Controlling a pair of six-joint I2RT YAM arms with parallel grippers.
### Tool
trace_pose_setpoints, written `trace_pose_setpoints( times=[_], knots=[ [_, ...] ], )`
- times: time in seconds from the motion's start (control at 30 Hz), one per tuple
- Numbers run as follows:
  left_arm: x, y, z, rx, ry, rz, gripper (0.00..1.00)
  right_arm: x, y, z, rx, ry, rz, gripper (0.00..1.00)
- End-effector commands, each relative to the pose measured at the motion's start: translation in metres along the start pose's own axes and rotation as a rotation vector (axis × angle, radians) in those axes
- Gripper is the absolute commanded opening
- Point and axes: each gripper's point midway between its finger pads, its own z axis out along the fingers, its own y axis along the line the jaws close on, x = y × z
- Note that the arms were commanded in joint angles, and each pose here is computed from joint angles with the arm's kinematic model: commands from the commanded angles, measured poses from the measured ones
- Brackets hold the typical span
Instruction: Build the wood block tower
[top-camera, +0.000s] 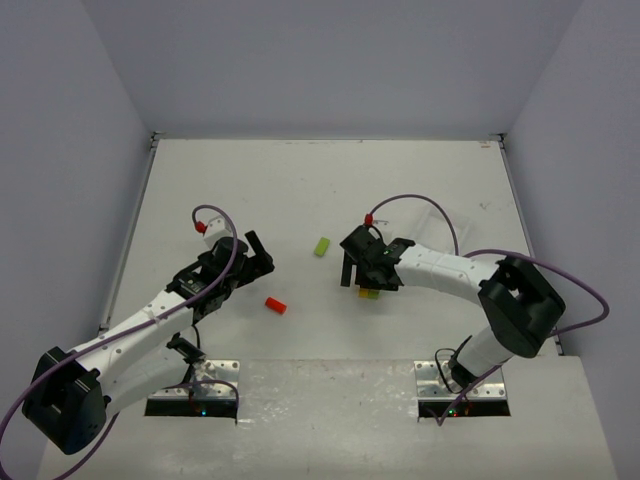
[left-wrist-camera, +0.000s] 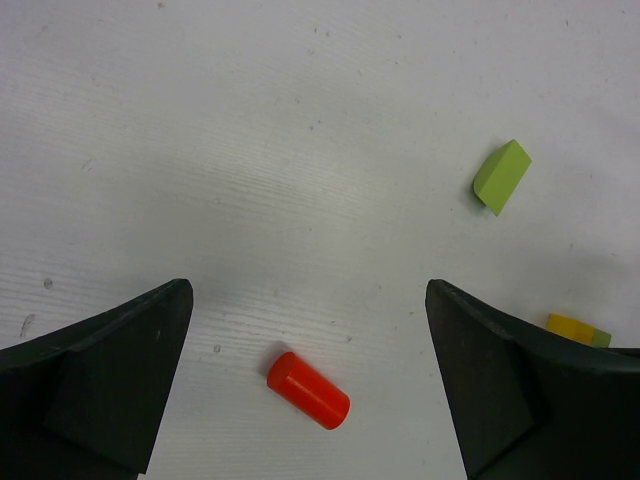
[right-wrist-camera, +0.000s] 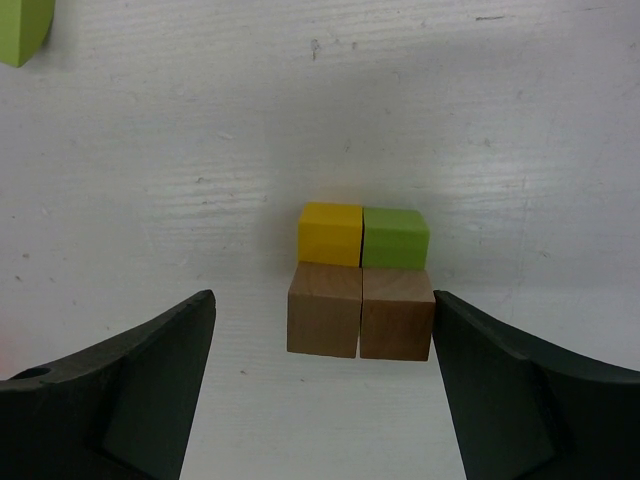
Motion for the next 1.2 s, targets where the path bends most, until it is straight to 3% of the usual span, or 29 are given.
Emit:
trace_pose_setpoints(
  times=[0.0,0.37,0.63,0.93,1.17],
  knots=[
    [-0.004,-0.01,0.0,0.043,-0.021,-0.004,1.0,-0.003,0.001,0.0,0.011,-0.021,0.017,0.86],
    [-0.004,-0.01,0.0,0.043,-0.022,-0.003,1.0,-0.004,0.002,-0.001,0.008,-0.021,0.013,0.85],
    [-0.002,-0.011,-0.001,0.044,-0.007,0.002,1.0,-0.031,0.008,-0.024,-0.023,-0.098,-0.07,0.99],
    [0.017,-0.006,-0.012,0.039,0.087,-0.067,1.0,-0.053,0.031,-0.079,-0.291,-0.246,-0.222,0.99],
    [0.053,-0.005,-0.022,0.063,0.204,-0.125,1.0,-0.038,-0.004,-0.073,-0.233,-0.283,-0.204,0.99]
  ],
)
